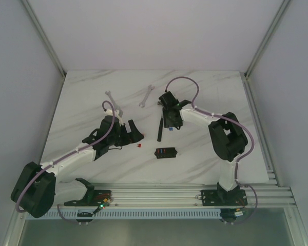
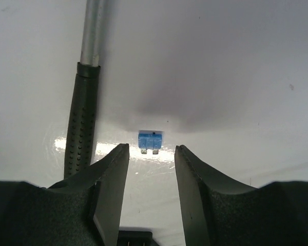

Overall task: Snap on the fuse box
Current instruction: Pick up the fuse from the center of the board.

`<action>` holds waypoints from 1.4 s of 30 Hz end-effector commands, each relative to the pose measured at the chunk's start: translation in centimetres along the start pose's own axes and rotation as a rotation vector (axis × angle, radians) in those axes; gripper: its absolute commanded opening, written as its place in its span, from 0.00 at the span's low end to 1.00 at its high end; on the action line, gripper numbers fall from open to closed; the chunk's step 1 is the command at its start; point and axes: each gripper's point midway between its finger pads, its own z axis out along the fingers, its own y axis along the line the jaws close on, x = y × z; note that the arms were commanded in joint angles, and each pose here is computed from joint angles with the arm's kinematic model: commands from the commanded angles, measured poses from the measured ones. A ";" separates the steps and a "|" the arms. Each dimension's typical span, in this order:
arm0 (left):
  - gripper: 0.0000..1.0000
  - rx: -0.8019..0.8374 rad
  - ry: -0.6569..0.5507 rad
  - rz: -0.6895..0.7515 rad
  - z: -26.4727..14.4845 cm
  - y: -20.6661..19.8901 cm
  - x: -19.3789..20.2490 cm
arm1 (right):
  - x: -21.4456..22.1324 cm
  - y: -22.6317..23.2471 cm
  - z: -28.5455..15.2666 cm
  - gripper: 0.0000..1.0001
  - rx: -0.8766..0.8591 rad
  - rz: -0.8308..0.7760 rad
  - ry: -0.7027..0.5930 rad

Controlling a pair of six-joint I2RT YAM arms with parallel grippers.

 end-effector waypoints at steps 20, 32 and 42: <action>1.00 0.010 0.008 0.012 -0.3 -0.3 0.1 | 0.9 0.1 1.9 0.40 0.050 0.013 0.082; 1.00 0.017 0.014 0.008 -0.4 -0.4 0.2 | 2.0 -0.6 2.8 0.35 0.092 0.006 0.116; 1.00 0.058 0.005 0.012 -0.2 -1.5 -0.2 | 0.6 0.5 0.6 0.27 0.033 0.046 0.040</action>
